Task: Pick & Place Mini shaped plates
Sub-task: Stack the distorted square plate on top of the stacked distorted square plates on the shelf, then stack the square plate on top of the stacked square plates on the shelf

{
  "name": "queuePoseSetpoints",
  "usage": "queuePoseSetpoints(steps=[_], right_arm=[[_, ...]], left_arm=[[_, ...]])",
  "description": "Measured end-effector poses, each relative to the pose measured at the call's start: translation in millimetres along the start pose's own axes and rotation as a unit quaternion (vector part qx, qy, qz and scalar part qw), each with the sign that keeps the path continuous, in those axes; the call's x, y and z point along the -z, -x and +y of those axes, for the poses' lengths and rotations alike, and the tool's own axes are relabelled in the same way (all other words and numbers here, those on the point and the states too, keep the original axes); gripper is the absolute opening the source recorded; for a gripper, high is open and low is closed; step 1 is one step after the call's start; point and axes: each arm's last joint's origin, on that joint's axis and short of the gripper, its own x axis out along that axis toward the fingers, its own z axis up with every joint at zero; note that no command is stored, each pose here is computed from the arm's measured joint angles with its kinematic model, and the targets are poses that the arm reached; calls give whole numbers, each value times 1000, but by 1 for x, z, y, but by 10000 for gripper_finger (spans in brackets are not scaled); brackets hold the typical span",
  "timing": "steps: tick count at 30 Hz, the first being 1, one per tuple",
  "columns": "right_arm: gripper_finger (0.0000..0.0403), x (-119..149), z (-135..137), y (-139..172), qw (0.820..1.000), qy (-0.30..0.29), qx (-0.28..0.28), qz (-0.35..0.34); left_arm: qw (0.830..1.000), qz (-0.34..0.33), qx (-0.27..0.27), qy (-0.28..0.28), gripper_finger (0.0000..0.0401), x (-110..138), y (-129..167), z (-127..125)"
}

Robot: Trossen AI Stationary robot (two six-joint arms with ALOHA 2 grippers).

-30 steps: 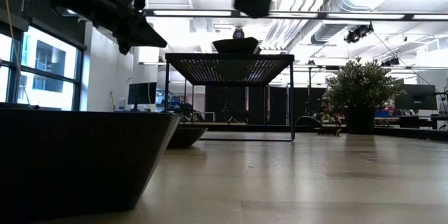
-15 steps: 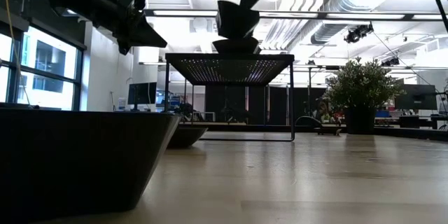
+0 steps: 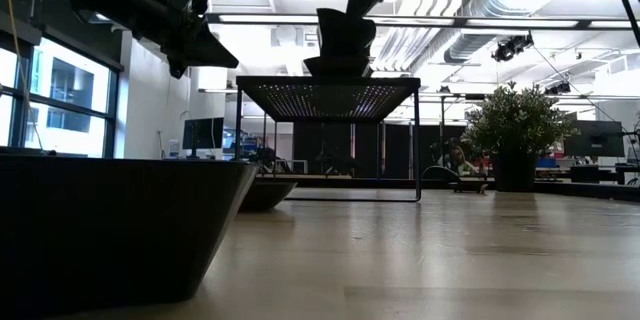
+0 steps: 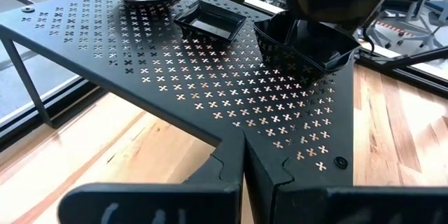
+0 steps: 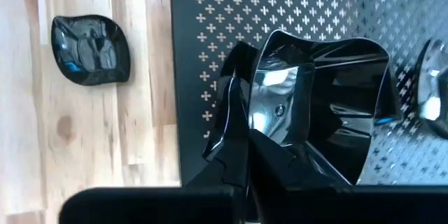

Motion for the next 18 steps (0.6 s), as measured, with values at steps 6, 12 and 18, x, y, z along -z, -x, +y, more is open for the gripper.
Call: queuePoseSetpoints(steps=[6,12,18], right_arm=[[12,0,-6,-1,999,-48,-24,2],[25,0,-9,-2,998,-60,-32,0],[44,-5,-10,-2,997,-70,-31,-25]], left_arm=[[1000,0,0,0,0,0,0,0],[1000,0,0,0,0,0,0,0],[1000,0,0,0,0,0,0,0]])
